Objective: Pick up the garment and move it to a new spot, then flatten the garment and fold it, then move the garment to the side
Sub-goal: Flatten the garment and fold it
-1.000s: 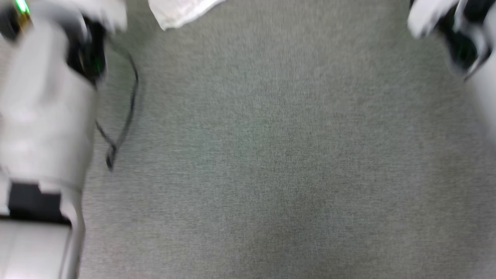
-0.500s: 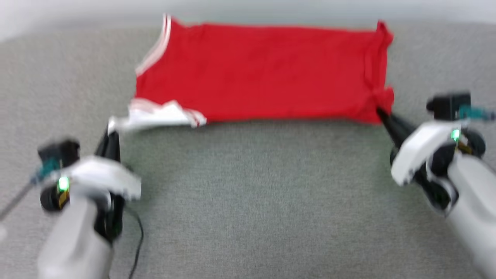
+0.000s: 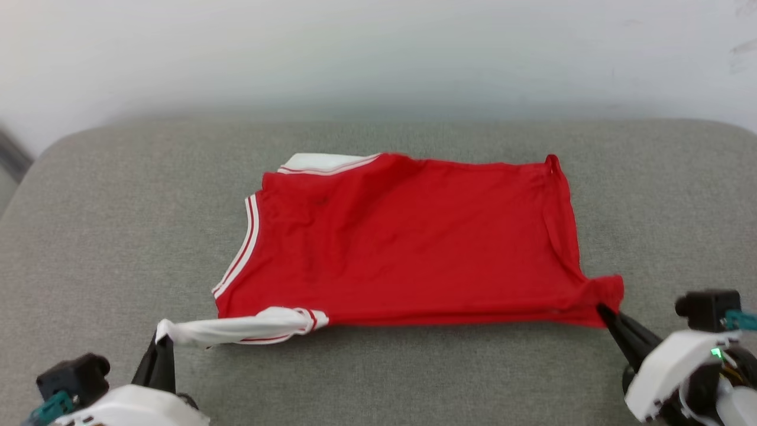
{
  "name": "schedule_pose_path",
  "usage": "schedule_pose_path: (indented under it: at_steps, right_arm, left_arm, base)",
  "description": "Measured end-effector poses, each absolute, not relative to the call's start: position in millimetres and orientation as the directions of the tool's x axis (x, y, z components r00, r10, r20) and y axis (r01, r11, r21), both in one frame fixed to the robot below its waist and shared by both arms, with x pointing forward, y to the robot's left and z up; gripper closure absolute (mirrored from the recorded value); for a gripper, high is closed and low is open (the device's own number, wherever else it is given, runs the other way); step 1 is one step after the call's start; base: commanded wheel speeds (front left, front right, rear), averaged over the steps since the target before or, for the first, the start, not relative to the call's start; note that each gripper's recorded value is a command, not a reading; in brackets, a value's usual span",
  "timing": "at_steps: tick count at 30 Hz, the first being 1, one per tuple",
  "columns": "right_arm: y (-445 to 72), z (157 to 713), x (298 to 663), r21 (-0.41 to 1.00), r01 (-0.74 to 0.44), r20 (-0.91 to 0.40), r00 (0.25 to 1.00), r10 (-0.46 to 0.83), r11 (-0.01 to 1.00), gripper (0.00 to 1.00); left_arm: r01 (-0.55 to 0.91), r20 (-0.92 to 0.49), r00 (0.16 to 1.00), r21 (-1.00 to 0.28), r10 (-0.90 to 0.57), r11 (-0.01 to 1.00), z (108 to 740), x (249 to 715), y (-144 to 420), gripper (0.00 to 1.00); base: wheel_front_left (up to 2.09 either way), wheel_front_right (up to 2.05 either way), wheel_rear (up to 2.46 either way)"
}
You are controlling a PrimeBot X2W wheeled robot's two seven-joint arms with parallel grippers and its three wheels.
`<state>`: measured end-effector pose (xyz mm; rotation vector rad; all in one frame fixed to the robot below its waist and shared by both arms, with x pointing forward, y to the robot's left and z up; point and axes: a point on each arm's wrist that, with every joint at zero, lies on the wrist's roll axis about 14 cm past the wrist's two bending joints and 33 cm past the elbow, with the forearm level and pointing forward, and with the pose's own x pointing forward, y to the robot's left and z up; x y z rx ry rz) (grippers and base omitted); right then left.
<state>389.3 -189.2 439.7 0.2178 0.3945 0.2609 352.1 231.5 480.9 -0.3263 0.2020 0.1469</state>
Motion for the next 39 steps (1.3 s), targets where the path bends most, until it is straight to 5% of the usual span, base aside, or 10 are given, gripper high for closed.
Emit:
schedule_pose_path:
  at_steps: [11,27,36,37,38,39]
  right_arm:
    - [-195,451,355,0.246,-0.149,-0.387,0.891,0.238,0.958,1.00]
    - [-188,422,419,0.185,-0.137,-0.513,0.832,0.214,0.973,1.00]
    - [-182,378,432,0.162,-0.158,-0.600,0.768,0.225,0.974,0.98]
    - [-183,377,433,0.160,-0.160,-0.602,0.766,0.225,0.974,0.63]
    - [-182,375,433,0.164,-0.160,-0.603,0.764,0.227,0.974,0.45]
    - [-181,374,432,0.164,-0.162,-0.604,0.763,0.229,0.973,0.07]
  left_arm:
    - [-0.118,-0.206,0.977,-0.290,0.058,0.950,522,332,213,1.00]
    - [-0.011,-0.282,0.957,-0.263,-0.066,0.965,470,450,195,1.00]
    - [0.000,-0.435,0.888,-0.317,-0.145,0.948,404,467,177,0.98]
    - [0.005,-0.452,0.878,-0.328,-0.161,0.945,399,465,173,0.63]
    - [0.006,-0.463,0.870,-0.337,-0.171,0.942,395,464,171,0.25]
    - [0.005,-0.469,0.866,-0.342,-0.175,0.940,393,464,170,0.00]
  base:
    - [0.00,0.00,0.00]
    - [0.00,0.00,0.00]
    - [0.00,0.00,0.00]
    - [0.00,0.00,0.00]
    - [0.00,0.00,0.00]
    - [0.00,0.00,0.00]
